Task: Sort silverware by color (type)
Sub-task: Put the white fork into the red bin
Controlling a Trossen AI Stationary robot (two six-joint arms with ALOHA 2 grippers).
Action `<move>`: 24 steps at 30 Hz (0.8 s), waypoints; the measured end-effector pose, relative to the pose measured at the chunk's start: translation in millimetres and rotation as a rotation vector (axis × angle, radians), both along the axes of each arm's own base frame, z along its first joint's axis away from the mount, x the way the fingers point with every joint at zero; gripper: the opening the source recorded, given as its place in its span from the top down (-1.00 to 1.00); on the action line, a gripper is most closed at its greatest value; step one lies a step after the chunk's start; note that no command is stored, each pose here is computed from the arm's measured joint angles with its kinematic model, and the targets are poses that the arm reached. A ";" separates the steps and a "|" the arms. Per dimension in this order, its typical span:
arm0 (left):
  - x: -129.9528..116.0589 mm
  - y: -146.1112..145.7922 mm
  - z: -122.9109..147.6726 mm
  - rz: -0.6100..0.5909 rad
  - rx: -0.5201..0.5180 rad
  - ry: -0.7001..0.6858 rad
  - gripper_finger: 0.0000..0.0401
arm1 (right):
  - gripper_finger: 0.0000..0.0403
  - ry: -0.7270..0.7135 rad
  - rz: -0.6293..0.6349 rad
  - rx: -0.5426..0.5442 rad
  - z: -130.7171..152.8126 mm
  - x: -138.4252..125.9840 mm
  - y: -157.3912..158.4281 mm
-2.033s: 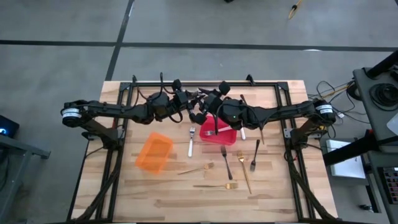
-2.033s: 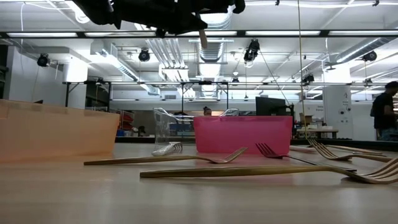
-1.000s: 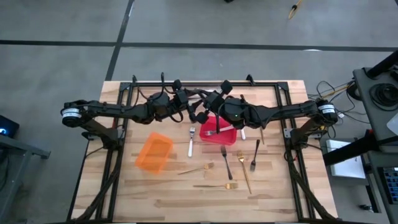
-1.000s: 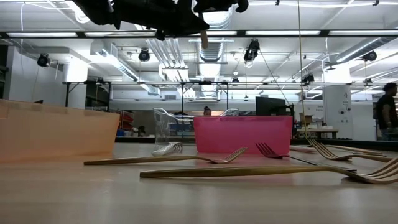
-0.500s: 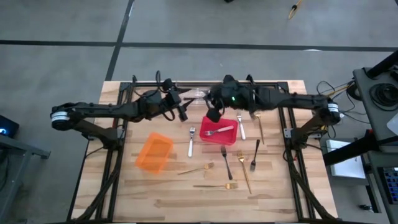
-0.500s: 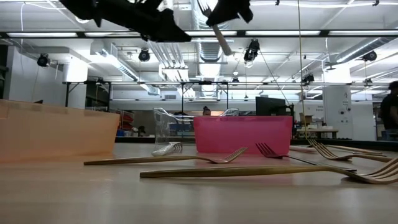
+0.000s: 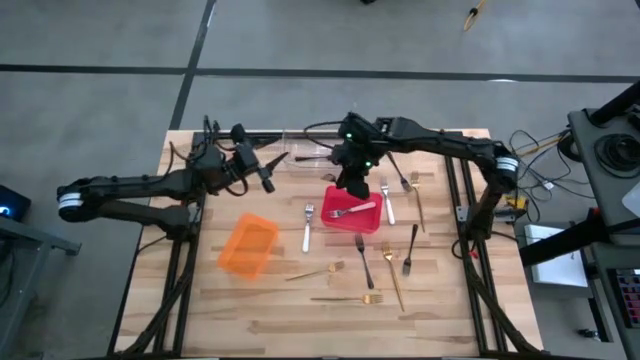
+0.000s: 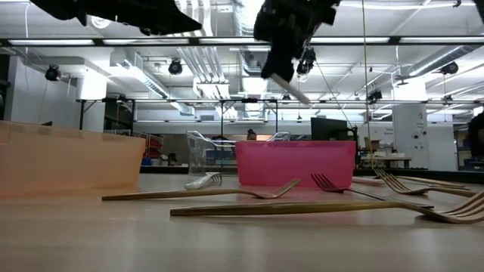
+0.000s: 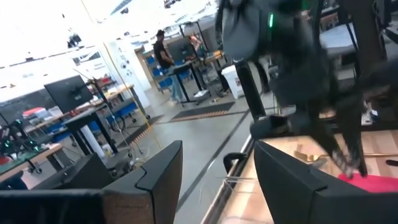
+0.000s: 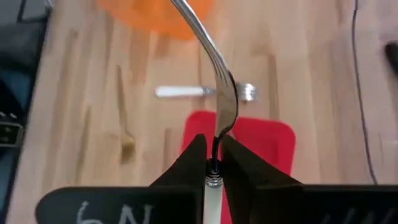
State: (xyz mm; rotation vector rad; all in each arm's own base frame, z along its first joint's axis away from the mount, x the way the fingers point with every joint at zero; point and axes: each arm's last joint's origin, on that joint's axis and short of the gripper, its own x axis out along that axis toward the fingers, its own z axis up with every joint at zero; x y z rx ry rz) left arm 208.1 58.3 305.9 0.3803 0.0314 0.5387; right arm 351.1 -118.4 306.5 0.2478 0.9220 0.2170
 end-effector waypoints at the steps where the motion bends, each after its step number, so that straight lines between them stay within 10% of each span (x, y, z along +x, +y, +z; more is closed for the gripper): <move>1: -1.9 -0.5 0.7 0.000 0.005 -0.004 0.10 | 0.90 0.019 0.004 0.007 -6.2 2.3 -1.8; 24: -15.7 21.1 7.5 0.134 0.109 0.007 0.10 | 0.89 0.327 -0.027 0.133 -76.4 19.4 -8.7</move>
